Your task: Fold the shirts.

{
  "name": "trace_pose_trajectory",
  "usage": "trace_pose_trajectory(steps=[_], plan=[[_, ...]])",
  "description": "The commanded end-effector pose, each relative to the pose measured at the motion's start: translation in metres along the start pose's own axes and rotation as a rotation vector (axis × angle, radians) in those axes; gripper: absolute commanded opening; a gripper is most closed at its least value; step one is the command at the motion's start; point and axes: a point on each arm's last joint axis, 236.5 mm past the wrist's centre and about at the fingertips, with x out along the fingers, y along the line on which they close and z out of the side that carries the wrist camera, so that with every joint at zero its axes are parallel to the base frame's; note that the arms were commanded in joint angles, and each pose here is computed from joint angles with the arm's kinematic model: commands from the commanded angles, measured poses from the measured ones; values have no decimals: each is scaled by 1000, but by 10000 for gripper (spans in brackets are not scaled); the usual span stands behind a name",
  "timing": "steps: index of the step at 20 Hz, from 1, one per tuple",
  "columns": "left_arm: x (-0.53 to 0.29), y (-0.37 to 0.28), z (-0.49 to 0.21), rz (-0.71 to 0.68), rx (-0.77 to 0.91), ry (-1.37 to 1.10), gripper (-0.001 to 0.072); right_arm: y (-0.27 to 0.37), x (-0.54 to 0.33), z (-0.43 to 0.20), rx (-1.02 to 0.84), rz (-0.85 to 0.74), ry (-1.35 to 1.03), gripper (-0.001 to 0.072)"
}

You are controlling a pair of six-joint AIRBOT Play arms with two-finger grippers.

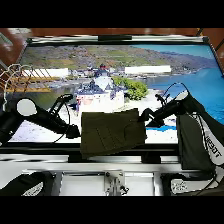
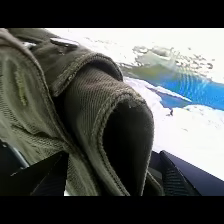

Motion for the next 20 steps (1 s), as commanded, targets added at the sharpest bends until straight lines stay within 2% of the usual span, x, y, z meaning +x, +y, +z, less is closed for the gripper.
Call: trace_pose_trajectory(steps=[1,3,8,10,11,12,13,14,17,20], plan=[[-3,0,4,2,-4,-17,574,-9,16,-7,-72,-90,48,685],[-3,0,4,2,-4,-17,574,-8,22,-8,-72,-90,61,685],[-3,0,4,2,-15,-17,573,18,41,-8,23,88,115,684],[-3,0,4,2,-15,-17,573,14,47,-12,53,94,153,681],[-3,0,5,2,-15,-18,573,13,49,-12,60,95,156,656],[-3,0,5,3,-15,-18,573,12,49,-9,54,92,142,496],[-3,0,5,3,-14,-19,573,15,49,-5,47,102,125,185],[-3,0,5,2,-15,-19,573,20,49,-3,37,128,115,89],[-3,0,5,3,-15,-19,573,62,33,10,-98,274,18,88],[-3,1,8,5,-14,-31,573,100,-5,21,-214,301,-93,87]])
